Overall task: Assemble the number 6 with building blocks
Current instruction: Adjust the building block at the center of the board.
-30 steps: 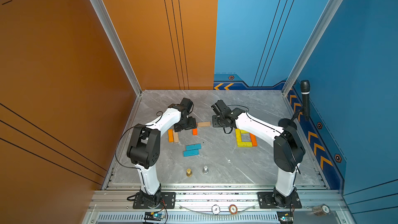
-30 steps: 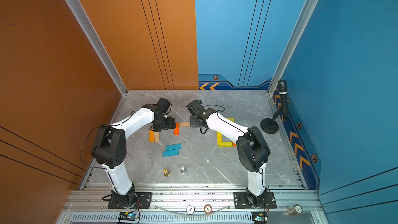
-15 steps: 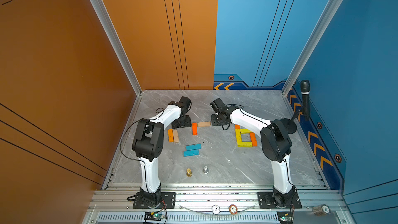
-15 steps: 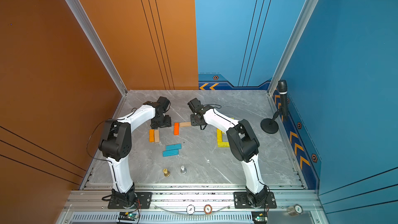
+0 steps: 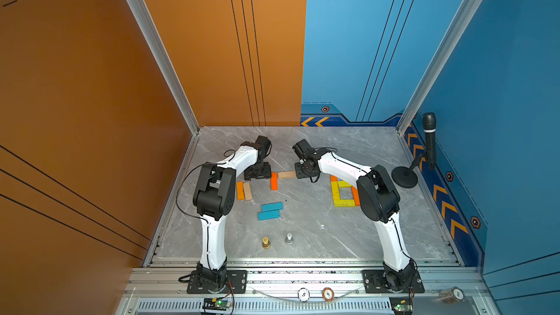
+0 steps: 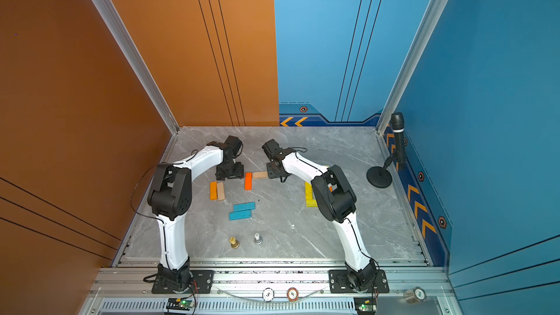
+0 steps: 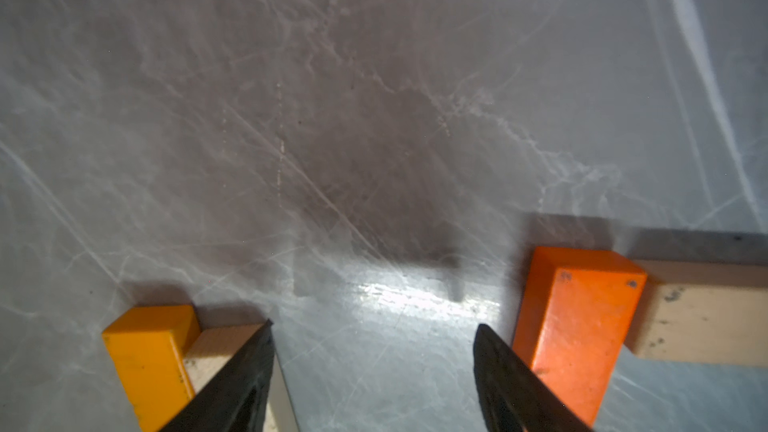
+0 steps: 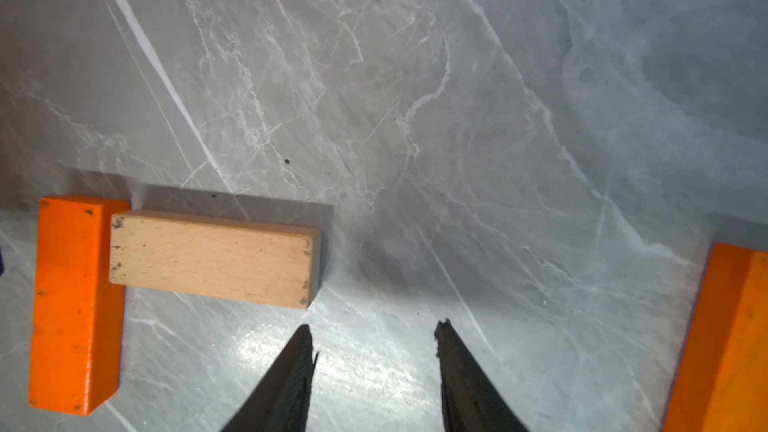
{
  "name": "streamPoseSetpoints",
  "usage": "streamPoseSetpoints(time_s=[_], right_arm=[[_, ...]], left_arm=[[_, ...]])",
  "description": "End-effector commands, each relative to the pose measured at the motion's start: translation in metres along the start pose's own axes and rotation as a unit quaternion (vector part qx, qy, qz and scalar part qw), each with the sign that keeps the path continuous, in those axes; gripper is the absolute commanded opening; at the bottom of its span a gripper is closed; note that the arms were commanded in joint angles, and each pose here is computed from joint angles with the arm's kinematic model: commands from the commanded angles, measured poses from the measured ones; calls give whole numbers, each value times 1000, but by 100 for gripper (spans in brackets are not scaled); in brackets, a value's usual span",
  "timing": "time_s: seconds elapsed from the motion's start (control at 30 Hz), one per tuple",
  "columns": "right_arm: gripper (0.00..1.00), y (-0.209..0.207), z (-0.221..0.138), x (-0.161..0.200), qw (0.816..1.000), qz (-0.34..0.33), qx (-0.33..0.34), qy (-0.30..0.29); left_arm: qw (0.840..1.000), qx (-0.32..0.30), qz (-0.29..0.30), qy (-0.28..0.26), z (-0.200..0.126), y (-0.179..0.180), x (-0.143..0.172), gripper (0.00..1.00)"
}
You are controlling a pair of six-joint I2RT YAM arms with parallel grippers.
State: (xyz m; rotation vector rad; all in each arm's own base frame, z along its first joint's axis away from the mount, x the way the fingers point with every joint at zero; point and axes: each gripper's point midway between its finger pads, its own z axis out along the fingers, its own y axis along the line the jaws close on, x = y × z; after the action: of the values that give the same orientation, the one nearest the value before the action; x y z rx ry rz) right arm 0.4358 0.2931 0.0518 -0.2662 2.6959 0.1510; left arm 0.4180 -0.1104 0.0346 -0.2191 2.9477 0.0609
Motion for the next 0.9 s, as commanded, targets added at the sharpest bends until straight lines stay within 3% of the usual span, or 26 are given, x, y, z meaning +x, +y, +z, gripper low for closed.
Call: streamPoseSetpoints(time_s=[0.0,0.87], right_arm=[[53,-10,7,3,999,-24,20,15],[62,-8,21,-1,999,-24,3,24]], left_arm=[[1000,9,16,24,7,-5,5,77],[999,33,26,33,13,-30,6,77]])
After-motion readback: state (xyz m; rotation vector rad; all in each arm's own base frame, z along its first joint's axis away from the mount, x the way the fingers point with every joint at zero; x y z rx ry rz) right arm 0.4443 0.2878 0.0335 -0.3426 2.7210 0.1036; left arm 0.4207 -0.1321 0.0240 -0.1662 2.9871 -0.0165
